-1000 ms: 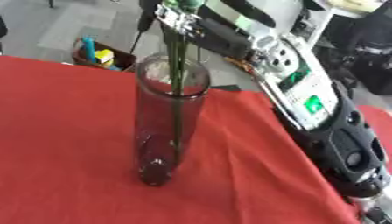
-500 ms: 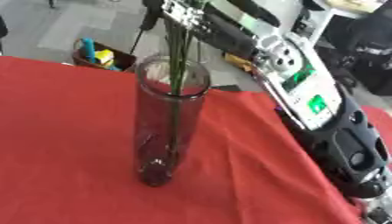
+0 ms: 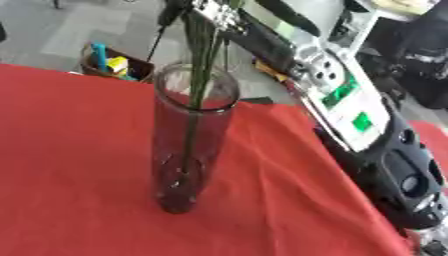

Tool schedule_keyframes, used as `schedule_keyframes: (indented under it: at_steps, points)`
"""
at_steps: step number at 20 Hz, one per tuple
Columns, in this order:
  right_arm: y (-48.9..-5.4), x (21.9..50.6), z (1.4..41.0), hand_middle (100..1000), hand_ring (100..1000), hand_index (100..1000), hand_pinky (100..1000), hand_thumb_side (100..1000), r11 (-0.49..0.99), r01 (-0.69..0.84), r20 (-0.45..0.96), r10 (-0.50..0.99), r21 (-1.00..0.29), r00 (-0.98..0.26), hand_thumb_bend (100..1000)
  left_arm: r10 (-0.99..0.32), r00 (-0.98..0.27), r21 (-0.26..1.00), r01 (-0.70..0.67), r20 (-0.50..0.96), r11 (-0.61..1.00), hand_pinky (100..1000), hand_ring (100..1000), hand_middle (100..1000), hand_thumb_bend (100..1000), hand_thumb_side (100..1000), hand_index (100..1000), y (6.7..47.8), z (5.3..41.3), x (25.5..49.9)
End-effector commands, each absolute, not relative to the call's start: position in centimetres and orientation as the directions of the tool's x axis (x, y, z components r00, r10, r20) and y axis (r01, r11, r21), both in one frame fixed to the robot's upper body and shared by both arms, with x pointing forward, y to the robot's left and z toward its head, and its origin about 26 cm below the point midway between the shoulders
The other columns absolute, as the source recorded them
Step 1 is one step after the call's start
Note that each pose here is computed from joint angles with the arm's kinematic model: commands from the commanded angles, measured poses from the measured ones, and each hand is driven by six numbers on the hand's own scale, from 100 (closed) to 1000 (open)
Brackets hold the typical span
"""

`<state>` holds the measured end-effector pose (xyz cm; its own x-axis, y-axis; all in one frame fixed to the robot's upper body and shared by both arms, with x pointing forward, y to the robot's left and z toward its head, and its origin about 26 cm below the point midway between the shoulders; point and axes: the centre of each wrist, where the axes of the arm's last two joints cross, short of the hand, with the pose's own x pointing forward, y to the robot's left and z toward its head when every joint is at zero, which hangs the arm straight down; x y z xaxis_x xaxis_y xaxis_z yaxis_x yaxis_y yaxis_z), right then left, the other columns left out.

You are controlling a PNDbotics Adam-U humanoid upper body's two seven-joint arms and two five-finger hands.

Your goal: Arrange flowers into the vase.

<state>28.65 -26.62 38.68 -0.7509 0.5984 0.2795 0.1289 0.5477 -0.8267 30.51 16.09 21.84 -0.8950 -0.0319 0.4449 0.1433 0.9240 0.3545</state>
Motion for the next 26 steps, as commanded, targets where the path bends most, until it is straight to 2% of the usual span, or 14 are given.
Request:
schedule_keyframes:
  at_steps: [1,6,15,17,18,19,20,22,23,24,26]
  points:
    - [-26.98,27.78,39.59,432,968,739,925,1000,0.489,0.185,0.202,0.634,-0.852,-0.747,100,-0.024,-0.905,0.358,0.144,0.424,0.923,722,533,790,100,1000,873,16.09,22.35,30.20]
    - [-27.17,27.69,39.73,527,1000,825,954,1000,0.421,0.204,0.137,0.651,-0.884,-0.747,100,-0.025,-0.905,0.362,0.144,0.425,0.921,722,533,790,100,1000,873,16.11,22.34,30.20]
    - [-27.47,27.75,39.48,587,1000,842,963,1000,0.300,0.213,0.051,0.678,-0.930,-0.734,100,-0.026,-0.906,0.367,0.145,0.423,0.919,721,532,791,100,1000,873,16.09,22.41,30.21]
    - [-27.52,27.75,39.51,528,1000,747,941,1000,0.307,0.216,0.055,0.679,-0.927,-0.732,100,-0.026,-0.905,0.368,0.146,0.424,0.918,721,532,791,100,1000,873,16.07,22.41,30.21]
    - [-27.56,27.75,39.54,412,1000,640,917,978,0.325,0.220,0.066,0.681,-0.919,-0.729,100,-0.026,-0.905,0.369,0.147,0.424,0.918,722,532,792,100,1000,873,16.06,22.42,30.20]
    - [-27.59,27.76,39.54,352,986,605,912,916,0.352,0.228,0.083,0.683,-0.908,-0.725,100,-0.025,-0.905,0.369,0.147,0.424,0.917,722,532,792,100,1000,873,16.05,22.44,30.20]
    - [-27.56,27.78,39.49,310,977,565,912,895,0.375,0.233,0.098,0.685,-0.897,-0.722,100,-0.025,-0.906,0.370,0.148,0.423,0.917,722,532,792,100,1000,873,16.03,22.46,30.21]
    - [-27.53,27.80,39.39,142,926,488,891,801,0.409,0.242,0.123,0.688,-0.880,-0.716,100,-0.025,-0.906,0.371,0.148,0.423,0.917,722,532,793,100,1000,873,16.04,22.47,30.21]
    - [-27.52,27.82,39.34,100,907,479,882,772,0.420,0.246,0.131,0.689,-0.873,-0.712,100,-0.025,-0.905,0.371,0.148,0.424,0.917,722,532,793,100,1000,873,16.05,22.46,30.21]
    - [-27.49,27.85,39.26,100,888,468,877,742,0.424,0.247,0.136,0.692,-0.871,-0.709,100,-0.026,-0.905,0.372,0.148,0.424,0.916,722,532,793,100,1000,873,16.06,22.47,30.21]
    - [-27.41,27.95,39.03,100,889,472,880,738,0.417,0.240,0.138,0.696,-0.877,-0.704,100,-0.026,-0.906,0.374,0.149,0.423,0.915,722,531,793,100,1000,873,16.05,22.50,30.22]
